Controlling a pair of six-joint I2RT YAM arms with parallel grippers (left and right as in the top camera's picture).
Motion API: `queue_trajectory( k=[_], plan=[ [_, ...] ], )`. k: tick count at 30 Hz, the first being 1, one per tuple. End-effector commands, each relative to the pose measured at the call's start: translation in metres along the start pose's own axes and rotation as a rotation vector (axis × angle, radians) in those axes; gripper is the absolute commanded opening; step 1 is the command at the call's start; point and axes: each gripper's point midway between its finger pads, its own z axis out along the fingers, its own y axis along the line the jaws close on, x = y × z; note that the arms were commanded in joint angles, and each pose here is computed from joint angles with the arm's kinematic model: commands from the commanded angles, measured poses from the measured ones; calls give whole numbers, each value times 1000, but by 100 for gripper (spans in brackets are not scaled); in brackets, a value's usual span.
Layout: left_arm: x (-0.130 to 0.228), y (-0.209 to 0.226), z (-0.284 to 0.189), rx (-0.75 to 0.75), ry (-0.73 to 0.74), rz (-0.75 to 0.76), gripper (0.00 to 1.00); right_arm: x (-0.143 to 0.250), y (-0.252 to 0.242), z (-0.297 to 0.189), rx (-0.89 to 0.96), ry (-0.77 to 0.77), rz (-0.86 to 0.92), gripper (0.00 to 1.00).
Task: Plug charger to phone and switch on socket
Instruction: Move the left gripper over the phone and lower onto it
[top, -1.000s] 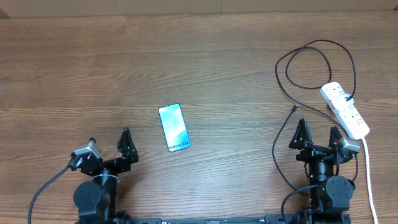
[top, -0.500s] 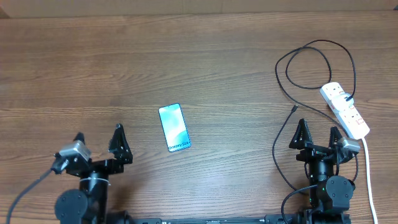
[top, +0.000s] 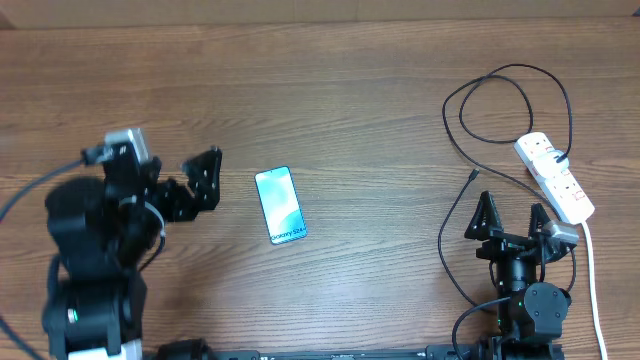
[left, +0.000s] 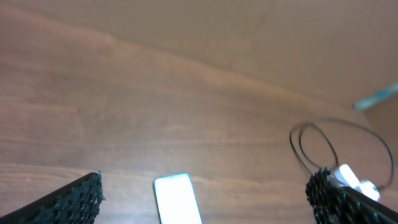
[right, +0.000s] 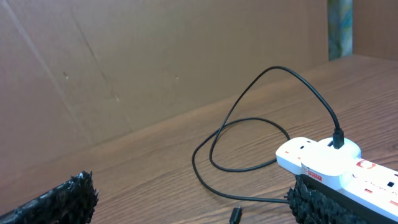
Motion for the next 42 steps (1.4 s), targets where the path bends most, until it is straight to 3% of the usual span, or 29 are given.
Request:
queue_trajectory(
  k=[1,14,24,33,42],
  plan=[
    [-8,-27,10,69,80,36,100,2,1,0,-9,-3,-15,100],
    [68,-61,73,-136,337,321,100,2,1,0,-9,-3,-15,100],
    [127,-55,120,-141,562,334,100,2,1,0,-9,-3,-15,100],
    [182,-15,140,-436,705,-15,100,2,1,0,-9,-3,-15,100],
    [231,10,155,-538,863,-36,100,2,1,0,-9,-3,-15,100]
  ],
)
